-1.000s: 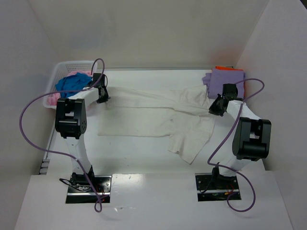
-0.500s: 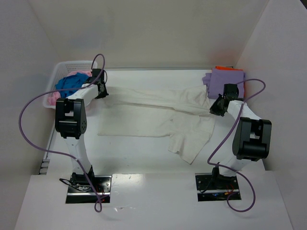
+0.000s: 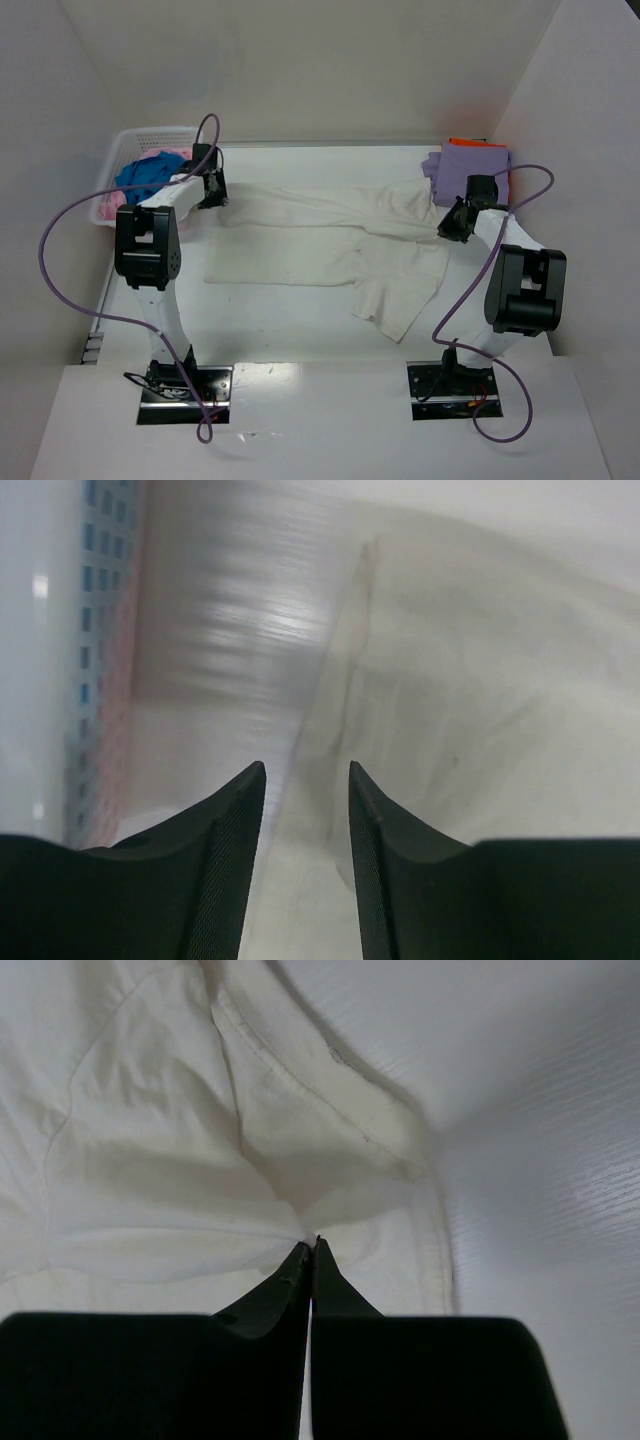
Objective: Fold and stack the t-shirts
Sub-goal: Fold the flattened tshirt in 1/3 of the way
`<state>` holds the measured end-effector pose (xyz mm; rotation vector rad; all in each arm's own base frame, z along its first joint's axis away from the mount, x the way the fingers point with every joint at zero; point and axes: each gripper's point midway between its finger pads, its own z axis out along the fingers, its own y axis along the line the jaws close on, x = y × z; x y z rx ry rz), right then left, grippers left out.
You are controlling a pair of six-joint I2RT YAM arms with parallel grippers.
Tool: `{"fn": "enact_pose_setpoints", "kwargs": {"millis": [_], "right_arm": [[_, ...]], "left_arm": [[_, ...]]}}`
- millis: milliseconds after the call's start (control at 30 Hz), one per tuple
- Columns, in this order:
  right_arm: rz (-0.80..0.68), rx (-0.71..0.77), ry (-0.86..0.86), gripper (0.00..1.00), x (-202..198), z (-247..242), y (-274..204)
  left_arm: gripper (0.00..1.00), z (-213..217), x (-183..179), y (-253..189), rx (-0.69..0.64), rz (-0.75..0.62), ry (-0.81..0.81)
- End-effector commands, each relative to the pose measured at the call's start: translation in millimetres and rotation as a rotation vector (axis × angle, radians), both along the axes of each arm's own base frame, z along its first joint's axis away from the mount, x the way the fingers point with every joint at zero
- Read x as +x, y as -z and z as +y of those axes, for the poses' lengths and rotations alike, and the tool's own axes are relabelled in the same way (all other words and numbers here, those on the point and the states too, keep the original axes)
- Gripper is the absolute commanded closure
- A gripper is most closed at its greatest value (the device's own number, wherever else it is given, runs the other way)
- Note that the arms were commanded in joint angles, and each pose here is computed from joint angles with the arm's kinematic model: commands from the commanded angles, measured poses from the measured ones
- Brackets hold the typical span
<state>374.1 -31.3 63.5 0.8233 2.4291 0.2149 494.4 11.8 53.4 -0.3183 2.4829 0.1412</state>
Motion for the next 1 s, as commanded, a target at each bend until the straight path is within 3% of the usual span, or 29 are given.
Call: {"fn": "enact_pose_setpoints", "kwargs": {"millis": [0,167,367,767,967], "right_arm": [[-0.062,-0.041,0.011,1.00,7,-11,-24],[-0.063,-0.034,0.006,1.00,7,-10,-24],[-0.065,-0.027,0.000,1.00,7,-8,-22],[-0.066,-0.019,-0.005,1.00,7,-6,-22],[-0.075,-0.021,-0.005,1.00,6,-6,-23]], "left_arm": [[0.51,-26,-8,-27,-0.086,-0.036,0.069],[0.45,-50,-31,-18,-0.205,0.002,0.089],[0.42,-58,-51,-6,-0.282,-0.027,-0.008],[0.41,-61,-41,-17,-0.509,-0.197,-0.227],[0.41,-62,-39,3,-0.586,-0.211,-0.349]]}}
